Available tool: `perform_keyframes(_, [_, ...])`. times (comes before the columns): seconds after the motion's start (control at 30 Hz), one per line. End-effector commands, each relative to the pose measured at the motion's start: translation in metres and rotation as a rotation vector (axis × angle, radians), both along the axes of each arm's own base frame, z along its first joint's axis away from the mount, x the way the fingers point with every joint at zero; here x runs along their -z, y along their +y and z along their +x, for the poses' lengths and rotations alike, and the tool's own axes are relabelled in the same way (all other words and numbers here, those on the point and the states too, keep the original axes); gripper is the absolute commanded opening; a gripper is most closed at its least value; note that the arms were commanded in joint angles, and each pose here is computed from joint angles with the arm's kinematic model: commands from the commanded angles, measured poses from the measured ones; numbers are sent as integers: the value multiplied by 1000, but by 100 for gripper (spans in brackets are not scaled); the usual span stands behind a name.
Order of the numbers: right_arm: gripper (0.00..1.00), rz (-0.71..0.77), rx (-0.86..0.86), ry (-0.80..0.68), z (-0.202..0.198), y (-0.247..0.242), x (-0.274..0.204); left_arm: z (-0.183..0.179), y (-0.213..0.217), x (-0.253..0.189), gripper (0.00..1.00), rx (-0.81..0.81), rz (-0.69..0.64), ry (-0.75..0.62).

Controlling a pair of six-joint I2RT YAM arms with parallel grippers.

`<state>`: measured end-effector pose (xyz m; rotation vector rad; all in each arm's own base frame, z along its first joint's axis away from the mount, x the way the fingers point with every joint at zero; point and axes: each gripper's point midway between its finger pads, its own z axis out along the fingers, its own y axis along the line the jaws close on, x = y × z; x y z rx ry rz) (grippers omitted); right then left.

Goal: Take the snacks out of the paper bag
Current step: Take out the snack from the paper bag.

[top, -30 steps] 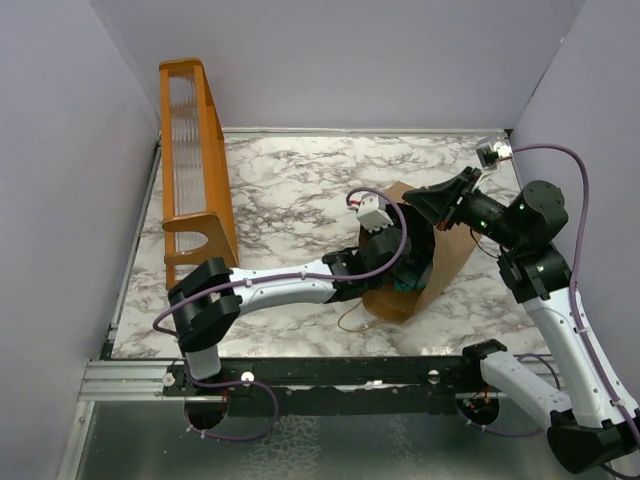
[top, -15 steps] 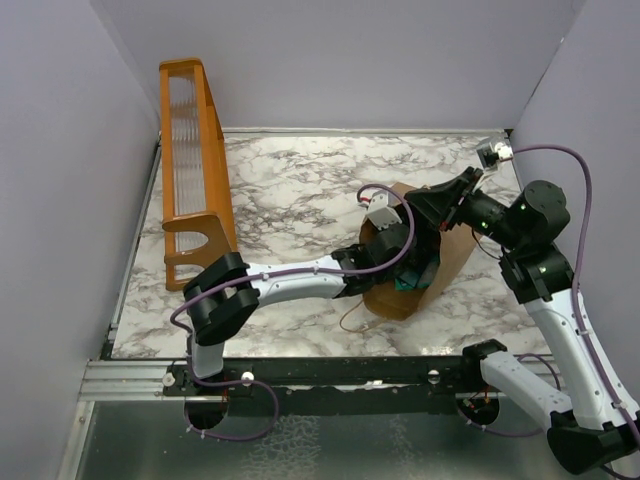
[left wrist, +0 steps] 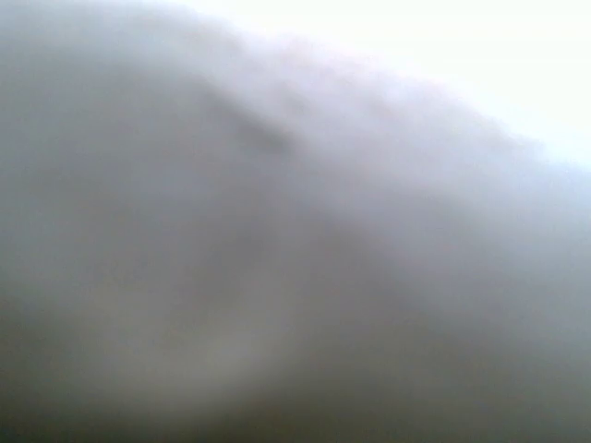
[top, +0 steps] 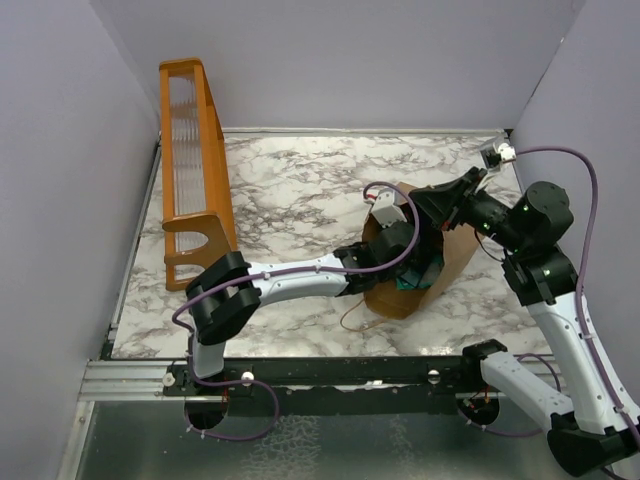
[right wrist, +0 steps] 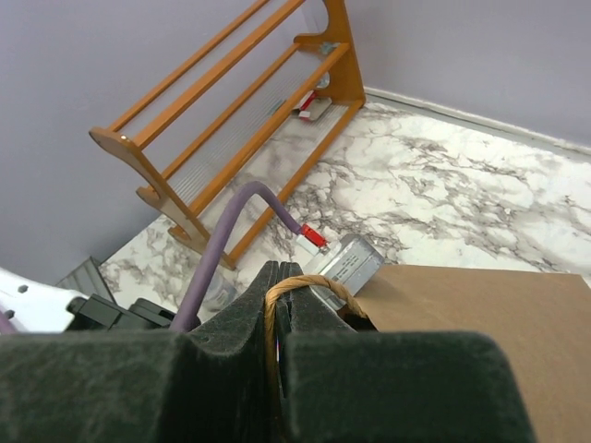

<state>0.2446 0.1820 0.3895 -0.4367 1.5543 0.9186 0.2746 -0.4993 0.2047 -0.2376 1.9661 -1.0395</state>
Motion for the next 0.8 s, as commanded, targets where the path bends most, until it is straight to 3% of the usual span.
perform_keyframes(0.0, [1, -13, 60, -49, -1, -9, -6, -13, 10, -33, 0, 57, -11, -30])
perform_keyframes(0.4, [1, -22, 139, -61, 4, -21, 1, -36, 52, -69, 0, 91, -33, -62])
perform_keyframes(0.77, [1, -21, 182, -56, 14, -25, 5, -68, 77, -98, 0, 287, -50, -170])
